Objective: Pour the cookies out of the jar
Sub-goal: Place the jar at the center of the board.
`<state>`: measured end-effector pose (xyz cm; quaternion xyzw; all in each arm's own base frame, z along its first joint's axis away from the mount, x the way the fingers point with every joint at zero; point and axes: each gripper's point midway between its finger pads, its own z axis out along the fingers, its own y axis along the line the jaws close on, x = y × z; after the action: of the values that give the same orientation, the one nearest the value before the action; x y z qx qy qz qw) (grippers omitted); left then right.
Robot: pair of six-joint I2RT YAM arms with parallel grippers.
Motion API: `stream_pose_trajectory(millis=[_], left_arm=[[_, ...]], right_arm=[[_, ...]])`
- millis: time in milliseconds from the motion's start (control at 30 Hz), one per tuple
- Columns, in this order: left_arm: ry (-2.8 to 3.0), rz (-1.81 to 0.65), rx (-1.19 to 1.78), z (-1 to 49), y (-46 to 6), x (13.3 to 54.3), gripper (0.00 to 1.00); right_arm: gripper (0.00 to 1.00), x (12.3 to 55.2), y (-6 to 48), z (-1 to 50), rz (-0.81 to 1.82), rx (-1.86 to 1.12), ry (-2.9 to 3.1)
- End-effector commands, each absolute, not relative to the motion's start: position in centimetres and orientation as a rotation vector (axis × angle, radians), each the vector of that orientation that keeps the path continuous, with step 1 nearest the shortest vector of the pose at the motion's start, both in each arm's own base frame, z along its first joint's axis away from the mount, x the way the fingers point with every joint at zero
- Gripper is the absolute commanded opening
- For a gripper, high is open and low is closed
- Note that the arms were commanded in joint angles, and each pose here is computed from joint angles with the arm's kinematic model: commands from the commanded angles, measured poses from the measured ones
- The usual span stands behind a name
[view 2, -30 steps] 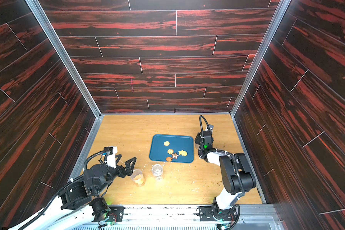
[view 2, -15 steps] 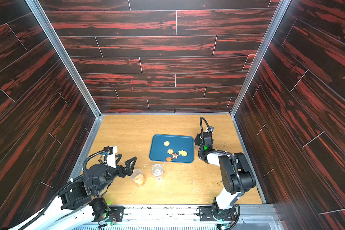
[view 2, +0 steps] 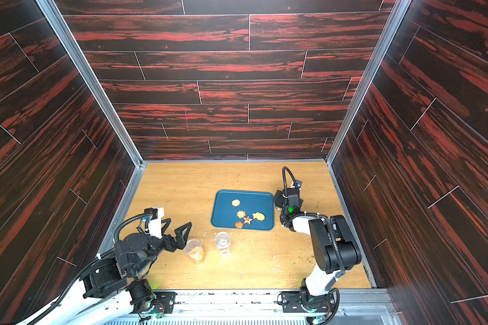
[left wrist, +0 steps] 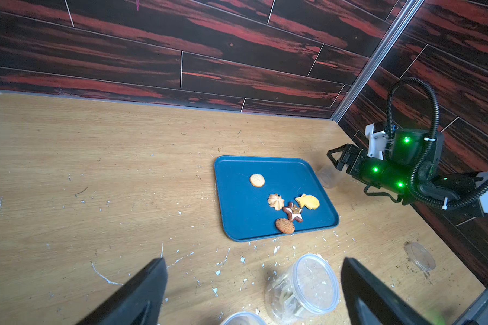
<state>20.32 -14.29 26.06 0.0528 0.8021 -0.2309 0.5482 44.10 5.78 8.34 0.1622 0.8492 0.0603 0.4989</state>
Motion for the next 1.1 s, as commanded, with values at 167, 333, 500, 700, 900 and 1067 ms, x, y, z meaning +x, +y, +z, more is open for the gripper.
stream_pose_trajectory(millis=[167, 333, 500, 700, 900, 1067], left_arm=[[1.904, -0.539, 0.098, 26.0, -13.7, 20.2, 1.0], [1.903, -0.54, 0.093, 26.0, -13.6, 20.3, 1.0], [1.899, -0.543, 0.092, 26.0, -13.6, 20.3, 1.0], [1.886, -0.547, 0.082, 26.2, -13.4, 20.2, 1.0], [1.867, -0.562, 0.075, 26.4, -13.4, 20.2, 1.0], [1.853, -0.578, 0.074, 26.7, -13.7, 20.3, 1.0]], right_arm=[[0.91, 43.9, 5.8, 8.0, 0.158, 0.395, 2.066], [0.99, 44.0, 6.0, 8.7, 0.164, 0.388, 2.062], [0.99, 44.4, 6.1, 9.6, 0.157, 0.376, 2.054], [0.99, 44.5, 6.6, 10.8, 0.165, 0.362, 2.046], [0.99, 44.5, 7.3, 13.1, 0.142, 0.312, 2.042], [0.99, 44.4, 7.3, 14.7, 0.129, 0.293, 2.035]])
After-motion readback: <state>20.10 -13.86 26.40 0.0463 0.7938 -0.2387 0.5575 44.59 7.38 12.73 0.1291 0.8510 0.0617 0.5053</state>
